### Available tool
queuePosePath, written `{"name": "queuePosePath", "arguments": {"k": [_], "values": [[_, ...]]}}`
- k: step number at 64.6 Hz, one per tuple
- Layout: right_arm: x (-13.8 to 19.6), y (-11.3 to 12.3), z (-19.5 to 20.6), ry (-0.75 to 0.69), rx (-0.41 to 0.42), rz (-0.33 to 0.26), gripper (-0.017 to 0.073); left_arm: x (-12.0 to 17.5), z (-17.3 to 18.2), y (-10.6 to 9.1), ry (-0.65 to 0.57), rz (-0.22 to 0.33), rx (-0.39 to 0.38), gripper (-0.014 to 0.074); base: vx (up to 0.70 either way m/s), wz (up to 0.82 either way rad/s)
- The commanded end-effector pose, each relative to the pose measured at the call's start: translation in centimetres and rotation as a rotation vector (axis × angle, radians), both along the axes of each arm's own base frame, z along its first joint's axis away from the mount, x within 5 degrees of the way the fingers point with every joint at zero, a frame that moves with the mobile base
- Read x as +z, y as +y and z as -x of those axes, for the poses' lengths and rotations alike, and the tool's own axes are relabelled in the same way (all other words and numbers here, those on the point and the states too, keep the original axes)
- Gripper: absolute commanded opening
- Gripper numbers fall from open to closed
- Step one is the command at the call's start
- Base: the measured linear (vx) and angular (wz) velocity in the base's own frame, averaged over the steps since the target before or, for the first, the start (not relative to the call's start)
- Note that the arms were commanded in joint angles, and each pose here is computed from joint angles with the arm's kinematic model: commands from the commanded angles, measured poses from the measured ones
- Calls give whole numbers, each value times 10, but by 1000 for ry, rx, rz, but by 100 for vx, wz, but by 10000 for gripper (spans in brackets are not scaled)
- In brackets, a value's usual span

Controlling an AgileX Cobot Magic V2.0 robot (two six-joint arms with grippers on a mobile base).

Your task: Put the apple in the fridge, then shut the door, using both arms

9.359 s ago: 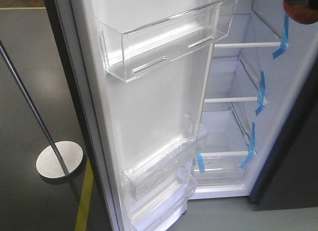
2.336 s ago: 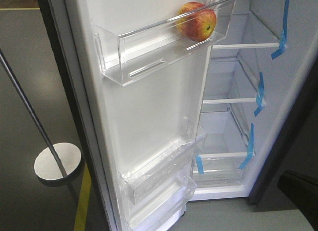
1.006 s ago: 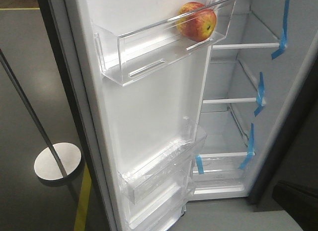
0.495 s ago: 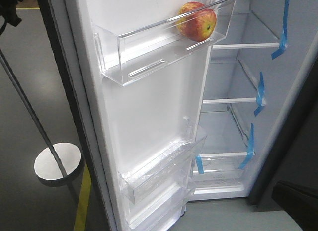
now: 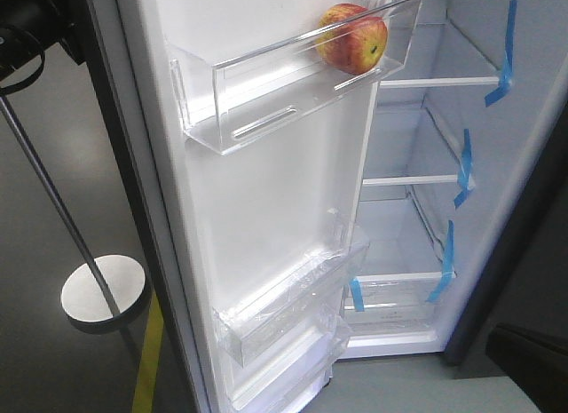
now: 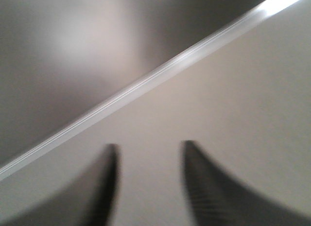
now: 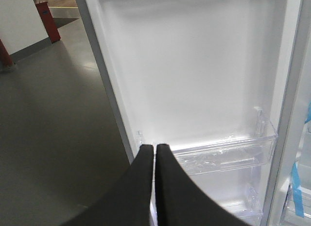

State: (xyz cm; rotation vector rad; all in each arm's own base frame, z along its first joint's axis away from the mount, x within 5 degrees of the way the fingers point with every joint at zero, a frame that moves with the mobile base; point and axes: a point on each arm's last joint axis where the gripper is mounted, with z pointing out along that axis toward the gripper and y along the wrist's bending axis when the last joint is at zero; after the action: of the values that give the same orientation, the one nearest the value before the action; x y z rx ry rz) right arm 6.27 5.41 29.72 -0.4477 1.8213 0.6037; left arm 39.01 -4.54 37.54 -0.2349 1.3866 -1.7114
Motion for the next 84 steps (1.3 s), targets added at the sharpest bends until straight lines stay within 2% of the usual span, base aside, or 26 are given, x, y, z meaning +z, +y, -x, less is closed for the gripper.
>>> {"name": "queuePosePath", "arguments": {"k": [1, 13, 32, 40, 49, 60, 72, 78, 84], "values": [[11, -1, -2, -40, -25, -43, 7, 36, 22, -9, -156, 52, -108, 435, 0, 0], [12, -1, -2, -39, -24, -46, 17, 33, 32, -35, -184, 7, -234, 433, 0, 0], [12, 0, -1, -34, -18, -53, 76, 27, 62, -113, -198, -56, -498, 433, 0, 0], [12, 0, -1, -32, -15, -70, 118, 27, 66, -121, -196, -55, -518, 433, 0, 0], [13, 1, -1, -32, -16, -87, 200, 27, 58, -108, -190, -58, -470, 433, 0, 0], [16, -2, -3, -56, -50, -103, 339, 27, 45, -77, -185, -68, -374, 433, 0, 0], [41, -14, -9, -204, -199, -146, 487, 30, 36, -38, -215, -94, -261, 433, 0, 0], [65, -22, -14, -316, -300, -158, 507, 33, 37, -20, -263, -135, -211, 433, 0, 0], [90, -29, -23, -406, -376, -130, 507, 36, 41, -7, -304, -198, -172, 428, 0, 0]]}}
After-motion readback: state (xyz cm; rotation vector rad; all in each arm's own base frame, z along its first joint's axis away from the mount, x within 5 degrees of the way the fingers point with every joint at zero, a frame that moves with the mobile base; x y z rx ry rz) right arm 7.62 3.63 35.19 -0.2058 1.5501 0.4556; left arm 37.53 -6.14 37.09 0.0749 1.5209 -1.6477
